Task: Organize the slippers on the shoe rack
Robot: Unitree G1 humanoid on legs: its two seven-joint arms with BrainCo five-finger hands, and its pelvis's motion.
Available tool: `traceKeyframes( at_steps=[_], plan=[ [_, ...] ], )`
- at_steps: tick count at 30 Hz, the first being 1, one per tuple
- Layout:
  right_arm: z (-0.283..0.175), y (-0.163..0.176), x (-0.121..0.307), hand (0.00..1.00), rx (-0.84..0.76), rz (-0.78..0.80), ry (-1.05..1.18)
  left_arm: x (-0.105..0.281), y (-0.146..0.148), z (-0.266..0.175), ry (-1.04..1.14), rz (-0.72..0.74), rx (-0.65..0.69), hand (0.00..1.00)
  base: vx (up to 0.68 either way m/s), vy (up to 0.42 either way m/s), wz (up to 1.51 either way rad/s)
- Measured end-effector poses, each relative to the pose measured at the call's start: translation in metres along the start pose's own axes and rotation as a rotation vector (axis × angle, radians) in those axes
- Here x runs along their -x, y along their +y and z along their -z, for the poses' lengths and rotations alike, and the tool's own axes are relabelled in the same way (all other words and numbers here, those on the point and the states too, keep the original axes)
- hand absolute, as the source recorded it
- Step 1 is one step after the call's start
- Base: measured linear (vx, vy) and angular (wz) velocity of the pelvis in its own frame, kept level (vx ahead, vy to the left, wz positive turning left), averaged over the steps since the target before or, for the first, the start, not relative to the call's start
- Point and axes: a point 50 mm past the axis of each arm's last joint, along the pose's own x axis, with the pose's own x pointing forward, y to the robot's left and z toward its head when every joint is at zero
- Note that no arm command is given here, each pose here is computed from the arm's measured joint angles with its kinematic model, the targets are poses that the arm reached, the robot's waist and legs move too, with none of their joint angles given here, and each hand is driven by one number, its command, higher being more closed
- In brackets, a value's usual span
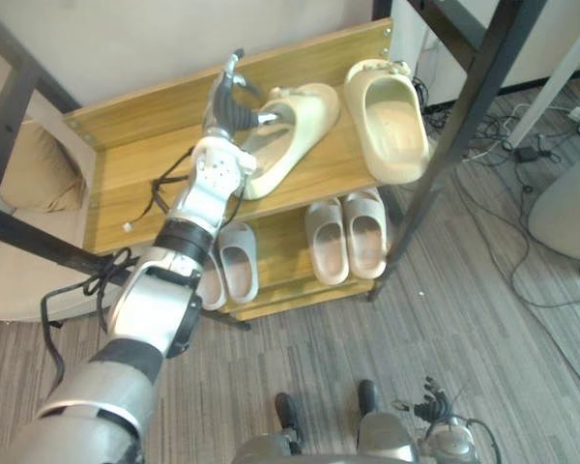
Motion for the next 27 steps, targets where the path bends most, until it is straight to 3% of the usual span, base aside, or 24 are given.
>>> traceKeyframes(
  at_steps=[7,27],
  plan=[
    [-0.001,0.000,-0.001,0.00,0.031,-0.011,-0.004,0.002,0.005,-0.007,-0.029,-0.031,0.092,0.00,0.01,0.005,0.04],
    [0.006,0.001,-0.001,0.00,0.084,-0.032,0.043,0.053,0.007,0.053,0.147,-0.051,0.490,0.00,-0.01,0.002,0.07]
  ],
)
